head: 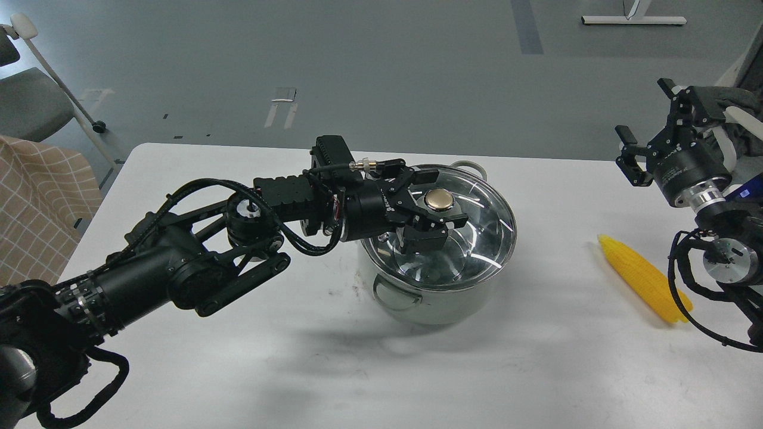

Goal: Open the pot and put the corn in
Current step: 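Grasp the lid knob with the left gripper and lift the lid, then carry the glass lid toward the left arm and lower it onto the table, then release the lid and raise the left gripper away, then lower the right gripper and grasp the yellow corn cob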

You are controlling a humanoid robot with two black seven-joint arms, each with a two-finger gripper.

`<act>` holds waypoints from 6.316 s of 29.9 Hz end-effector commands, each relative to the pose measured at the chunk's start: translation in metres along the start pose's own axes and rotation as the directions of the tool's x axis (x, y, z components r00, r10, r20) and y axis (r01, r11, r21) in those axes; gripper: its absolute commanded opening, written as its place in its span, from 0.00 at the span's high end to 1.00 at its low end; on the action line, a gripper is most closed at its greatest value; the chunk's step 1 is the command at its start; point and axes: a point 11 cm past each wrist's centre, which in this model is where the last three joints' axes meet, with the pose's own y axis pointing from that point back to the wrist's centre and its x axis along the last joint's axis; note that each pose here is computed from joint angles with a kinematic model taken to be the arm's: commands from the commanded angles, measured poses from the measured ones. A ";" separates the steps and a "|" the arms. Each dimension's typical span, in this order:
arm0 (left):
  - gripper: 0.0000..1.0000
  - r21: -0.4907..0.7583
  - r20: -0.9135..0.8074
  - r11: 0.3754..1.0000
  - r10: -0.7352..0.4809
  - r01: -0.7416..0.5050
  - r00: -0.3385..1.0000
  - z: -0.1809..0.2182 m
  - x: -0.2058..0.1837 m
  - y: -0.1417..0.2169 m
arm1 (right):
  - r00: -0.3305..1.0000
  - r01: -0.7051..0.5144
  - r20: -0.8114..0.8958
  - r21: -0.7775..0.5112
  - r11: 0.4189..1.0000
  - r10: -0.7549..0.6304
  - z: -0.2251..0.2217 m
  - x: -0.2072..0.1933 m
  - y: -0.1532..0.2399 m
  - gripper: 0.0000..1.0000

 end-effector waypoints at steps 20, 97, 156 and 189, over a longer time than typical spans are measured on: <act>0.73 0.038 -0.028 0.999 -0.008 0.009 1.000 -0.005 -0.011 0.005 | 1.000 -0.003 0.003 0.003 1.000 0.003 0.000 0.000 0.000 0.02; 0.54 0.604 -0.097 0.793 -0.031 0.083 0.995 -0.079 -0.197 0.294 | 1.000 -0.021 0.010 -0.004 1.000 0.021 0.008 0.003 0.007 0.02; 0.03 0.529 -0.795 0.668 0.606 -0.524 -0.032 -0.134 0.069 0.223 | -0.293 -0.059 -0.612 -0.755 0.653 -0.735 -0.001 0.088 0.137 0.01; 0.03 0.521 -0.802 0.668 0.597 -0.532 -0.037 -0.129 0.069 0.223 | -0.503 0.046 -0.647 -0.682 0.730 -0.573 -0.009 0.052 0.075 0.90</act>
